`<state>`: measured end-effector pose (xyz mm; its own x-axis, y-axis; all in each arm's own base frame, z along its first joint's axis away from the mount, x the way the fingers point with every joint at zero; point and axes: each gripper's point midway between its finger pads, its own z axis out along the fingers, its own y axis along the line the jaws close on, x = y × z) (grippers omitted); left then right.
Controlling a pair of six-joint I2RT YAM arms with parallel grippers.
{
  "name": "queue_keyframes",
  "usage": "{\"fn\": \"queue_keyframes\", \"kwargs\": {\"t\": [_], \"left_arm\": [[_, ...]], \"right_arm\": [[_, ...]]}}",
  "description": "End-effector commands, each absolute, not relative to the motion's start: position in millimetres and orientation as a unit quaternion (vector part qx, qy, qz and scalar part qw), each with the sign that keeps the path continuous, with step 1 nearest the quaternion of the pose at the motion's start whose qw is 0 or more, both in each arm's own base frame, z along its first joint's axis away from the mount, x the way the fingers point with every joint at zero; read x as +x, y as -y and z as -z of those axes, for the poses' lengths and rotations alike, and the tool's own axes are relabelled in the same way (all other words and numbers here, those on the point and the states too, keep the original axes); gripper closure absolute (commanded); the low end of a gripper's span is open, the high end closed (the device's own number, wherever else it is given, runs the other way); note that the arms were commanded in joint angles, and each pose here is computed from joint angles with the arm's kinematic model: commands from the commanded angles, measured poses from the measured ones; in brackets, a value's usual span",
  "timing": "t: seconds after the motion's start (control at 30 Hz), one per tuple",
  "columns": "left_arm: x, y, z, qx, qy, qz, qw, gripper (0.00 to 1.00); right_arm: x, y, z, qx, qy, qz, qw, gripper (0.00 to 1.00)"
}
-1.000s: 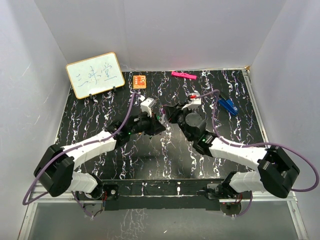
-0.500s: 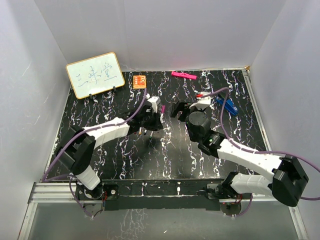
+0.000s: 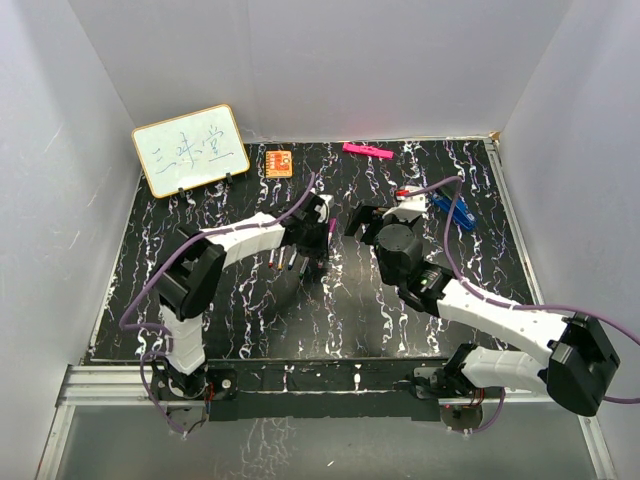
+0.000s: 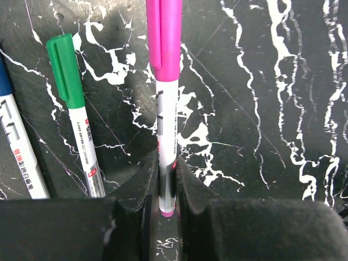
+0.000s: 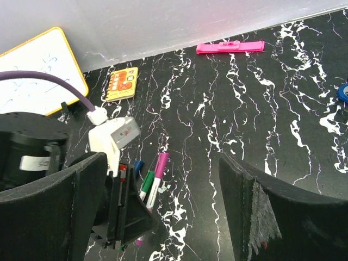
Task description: Insert the pens into the pen caps
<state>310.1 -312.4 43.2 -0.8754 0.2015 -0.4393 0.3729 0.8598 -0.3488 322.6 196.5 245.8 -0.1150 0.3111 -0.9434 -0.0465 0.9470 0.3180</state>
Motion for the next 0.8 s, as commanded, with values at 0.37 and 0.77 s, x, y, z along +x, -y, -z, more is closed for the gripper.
{"fn": "queue_keyframes", "kwargs": {"t": [0.37, 0.77], "left_arm": [[294.0, 303.8, -19.9, 0.15, -0.966, 0.165, 0.129, 0.78], [296.3, 306.5, -32.2, 0.145, -0.963, 0.17, 0.15, 0.74]], "right_arm": [[320.5, -186.0, -238.9, 0.116, -0.734, -0.134, 0.656, 0.19], [319.9, -185.8, -232.9, 0.114, -0.738, -0.131, 0.653, 0.18]]}}
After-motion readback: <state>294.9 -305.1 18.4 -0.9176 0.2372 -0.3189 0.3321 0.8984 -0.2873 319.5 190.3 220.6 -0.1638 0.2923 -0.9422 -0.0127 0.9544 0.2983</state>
